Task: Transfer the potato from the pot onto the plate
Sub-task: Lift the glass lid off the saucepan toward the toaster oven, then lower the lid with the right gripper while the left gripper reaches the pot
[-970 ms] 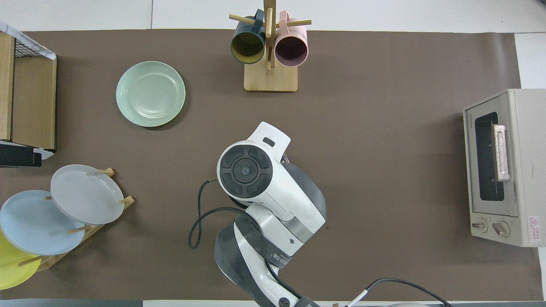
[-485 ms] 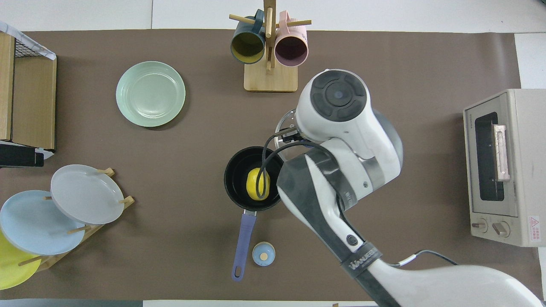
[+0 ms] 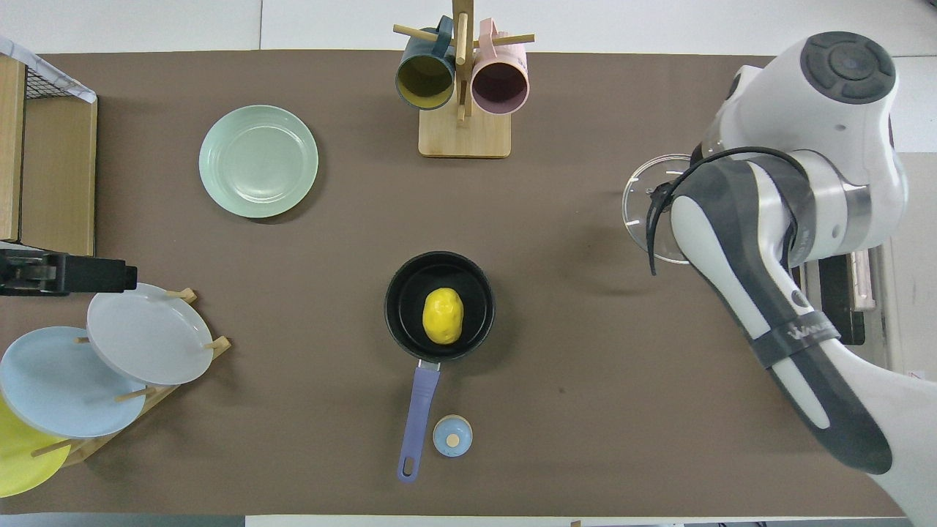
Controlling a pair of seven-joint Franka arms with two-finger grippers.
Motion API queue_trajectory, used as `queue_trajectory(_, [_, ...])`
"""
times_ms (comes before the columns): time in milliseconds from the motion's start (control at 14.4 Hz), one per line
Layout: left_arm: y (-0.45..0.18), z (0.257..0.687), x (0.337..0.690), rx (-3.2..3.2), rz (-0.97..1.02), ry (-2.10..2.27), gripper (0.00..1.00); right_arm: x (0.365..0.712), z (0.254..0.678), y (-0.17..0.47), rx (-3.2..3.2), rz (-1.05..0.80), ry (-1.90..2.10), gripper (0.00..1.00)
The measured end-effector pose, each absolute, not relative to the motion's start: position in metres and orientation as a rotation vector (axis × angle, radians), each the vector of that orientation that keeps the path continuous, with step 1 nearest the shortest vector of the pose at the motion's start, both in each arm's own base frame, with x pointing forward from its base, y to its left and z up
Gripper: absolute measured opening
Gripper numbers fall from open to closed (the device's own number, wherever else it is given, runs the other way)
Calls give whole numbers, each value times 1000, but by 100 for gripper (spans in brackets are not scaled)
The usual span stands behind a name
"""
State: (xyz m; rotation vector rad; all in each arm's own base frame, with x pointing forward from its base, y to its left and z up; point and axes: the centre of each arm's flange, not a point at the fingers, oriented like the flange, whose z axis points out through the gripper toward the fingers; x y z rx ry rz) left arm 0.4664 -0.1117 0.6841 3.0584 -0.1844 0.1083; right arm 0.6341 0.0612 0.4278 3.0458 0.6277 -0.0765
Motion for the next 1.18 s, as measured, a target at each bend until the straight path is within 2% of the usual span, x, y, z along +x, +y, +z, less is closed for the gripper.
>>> queue_trajectory(208, [-164,679,456,3042,148,-142,100,621,386,1,3026,24,697,67])
queue_trajectory(346, [-203,671,451,3016,192,-76,100,603,356,-10,3022,46,707,67])
queue_trajectory(554, [-259,645,445,2994,177,0,100,585,341,-13,3028,32,702,67])
queue_trajectory(831, [-317,575,451,2981,134,91,100,574,334,-19,3025,83,684,67])
queue_trajectory(1177, [-352,490,455,3018,30,107,100,570,325,-18,3019,114,687,67])
